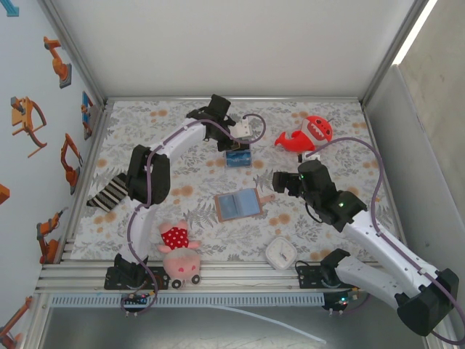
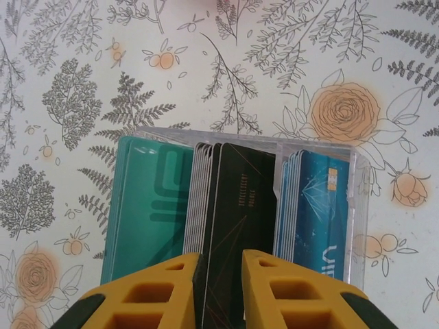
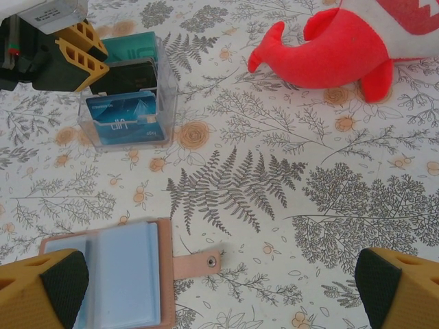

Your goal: Take the credit cards out of the card holder

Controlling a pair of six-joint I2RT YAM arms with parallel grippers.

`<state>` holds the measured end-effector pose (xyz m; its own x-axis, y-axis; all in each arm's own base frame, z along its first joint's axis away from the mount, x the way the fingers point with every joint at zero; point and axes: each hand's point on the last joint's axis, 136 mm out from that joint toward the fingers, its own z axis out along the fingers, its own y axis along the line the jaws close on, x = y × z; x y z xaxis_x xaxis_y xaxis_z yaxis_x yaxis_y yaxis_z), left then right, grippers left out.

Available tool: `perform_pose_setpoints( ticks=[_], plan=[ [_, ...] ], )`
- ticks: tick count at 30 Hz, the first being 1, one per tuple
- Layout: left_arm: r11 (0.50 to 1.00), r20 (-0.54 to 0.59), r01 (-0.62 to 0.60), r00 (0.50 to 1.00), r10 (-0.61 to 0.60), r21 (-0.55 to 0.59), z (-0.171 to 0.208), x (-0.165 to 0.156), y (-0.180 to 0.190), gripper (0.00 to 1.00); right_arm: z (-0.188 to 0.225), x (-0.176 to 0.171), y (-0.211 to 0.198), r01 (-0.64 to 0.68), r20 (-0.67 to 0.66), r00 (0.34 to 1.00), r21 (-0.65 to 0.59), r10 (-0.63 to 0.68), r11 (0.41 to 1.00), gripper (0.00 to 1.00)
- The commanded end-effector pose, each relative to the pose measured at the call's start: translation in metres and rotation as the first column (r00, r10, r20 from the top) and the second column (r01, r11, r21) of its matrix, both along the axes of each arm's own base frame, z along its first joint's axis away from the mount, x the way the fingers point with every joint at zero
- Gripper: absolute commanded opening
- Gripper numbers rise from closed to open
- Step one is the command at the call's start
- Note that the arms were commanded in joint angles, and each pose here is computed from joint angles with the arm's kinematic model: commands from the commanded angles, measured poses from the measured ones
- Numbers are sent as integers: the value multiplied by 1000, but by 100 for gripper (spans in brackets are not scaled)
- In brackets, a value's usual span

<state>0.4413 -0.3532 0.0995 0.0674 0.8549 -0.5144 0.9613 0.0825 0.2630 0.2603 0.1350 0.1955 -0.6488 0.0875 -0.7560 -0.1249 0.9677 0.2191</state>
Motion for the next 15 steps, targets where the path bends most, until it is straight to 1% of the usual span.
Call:
perform_pose_setpoints(
  ticks=[1,4,8,10,12,15],
  plan=[
    [996,60,-14,998,20,-92,48,-6,-4,22,-3,-1,1,3,-7,1000,23,-3,1000,100],
    [985,119,-55,990,75,-165,76,-11,2,23,-4,-3,6,-24,-17,1000,35,25,999,99],
    [953,178,-127,967,180,-277,113,-23,18,24,-8,-3,18,-73,-29,997,63,75,995,100],
    [927,190,-183,948,255,-328,127,-31,31,25,-9,-3,23,-92,-34,995,75,95,993,100],
    [897,194,-239,925,328,-373,140,-39,46,25,-11,-2,27,-105,-41,993,83,109,991,97],
    [830,180,-340,873,454,-443,154,-53,73,25,-13,-1,34,-127,-49,990,100,132,987,92]
  ],
)
